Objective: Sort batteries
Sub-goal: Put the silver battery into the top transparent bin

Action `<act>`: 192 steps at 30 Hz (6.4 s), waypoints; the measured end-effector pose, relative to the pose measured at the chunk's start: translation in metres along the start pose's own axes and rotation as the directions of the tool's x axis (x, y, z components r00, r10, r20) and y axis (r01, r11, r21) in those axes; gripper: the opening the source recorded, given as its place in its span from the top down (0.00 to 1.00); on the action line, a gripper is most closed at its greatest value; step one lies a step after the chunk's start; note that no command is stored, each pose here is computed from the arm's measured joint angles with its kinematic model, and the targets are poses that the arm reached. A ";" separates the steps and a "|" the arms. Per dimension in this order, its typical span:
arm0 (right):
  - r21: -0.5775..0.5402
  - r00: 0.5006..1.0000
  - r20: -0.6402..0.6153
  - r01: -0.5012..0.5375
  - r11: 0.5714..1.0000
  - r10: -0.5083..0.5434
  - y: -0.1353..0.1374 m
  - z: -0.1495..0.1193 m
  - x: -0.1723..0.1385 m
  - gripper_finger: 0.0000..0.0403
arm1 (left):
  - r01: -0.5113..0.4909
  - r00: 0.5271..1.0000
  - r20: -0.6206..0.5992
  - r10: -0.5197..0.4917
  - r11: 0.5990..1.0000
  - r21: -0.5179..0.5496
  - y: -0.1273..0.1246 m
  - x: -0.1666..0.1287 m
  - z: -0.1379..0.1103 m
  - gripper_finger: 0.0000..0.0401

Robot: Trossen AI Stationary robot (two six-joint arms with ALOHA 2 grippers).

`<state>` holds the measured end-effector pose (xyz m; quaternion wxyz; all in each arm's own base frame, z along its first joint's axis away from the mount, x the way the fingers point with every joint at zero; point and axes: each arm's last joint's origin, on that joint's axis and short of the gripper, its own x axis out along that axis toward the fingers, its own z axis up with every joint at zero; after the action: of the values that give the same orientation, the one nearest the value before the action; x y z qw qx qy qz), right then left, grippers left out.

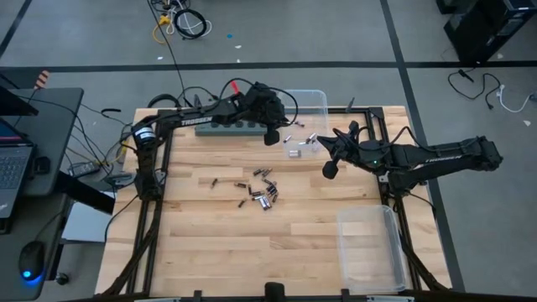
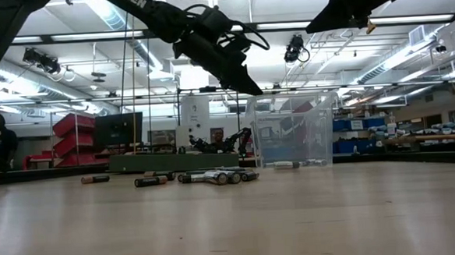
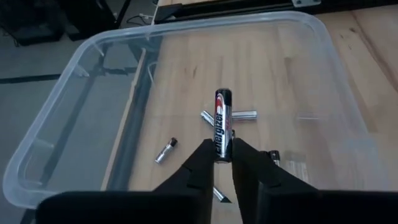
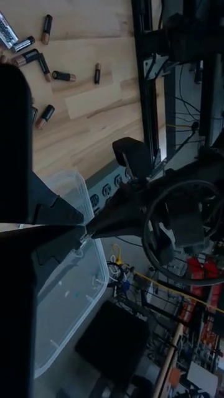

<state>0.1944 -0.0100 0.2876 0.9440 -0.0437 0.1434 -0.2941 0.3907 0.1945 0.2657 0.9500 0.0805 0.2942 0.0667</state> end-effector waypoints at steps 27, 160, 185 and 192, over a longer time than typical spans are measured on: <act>-0.008 0.999 -0.035 0.001 1.000 -0.001 0.000 -0.004 0.000 1.00 | 0.171 0.974 -0.166 -0.151 0.979 0.115 -0.095 -0.089 0.039 0.70; 0.061 0.993 0.110 -0.053 0.997 0.047 -0.002 0.012 0.001 1.00 | 0.165 0.973 -0.154 -0.169 0.985 -0.043 -0.233 -0.038 -0.156 0.72; 0.058 0.993 0.109 -0.054 0.997 0.048 -0.002 0.012 0.001 0.99 | 0.115 0.976 -0.177 -0.127 0.990 -0.079 -0.232 -0.039 -0.158 0.98; 0.065 0.993 0.109 -0.055 0.996 0.047 -0.002 0.012 0.001 1.00 | 0.121 0.975 -0.180 -0.133 0.990 -0.077 -0.234 -0.039 -0.159 1.00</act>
<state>0.1983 -0.0122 0.2993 0.9585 -0.0237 0.0834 -0.2718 0.2870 -0.0229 0.1129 0.9231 0.0240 0.3832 0.0225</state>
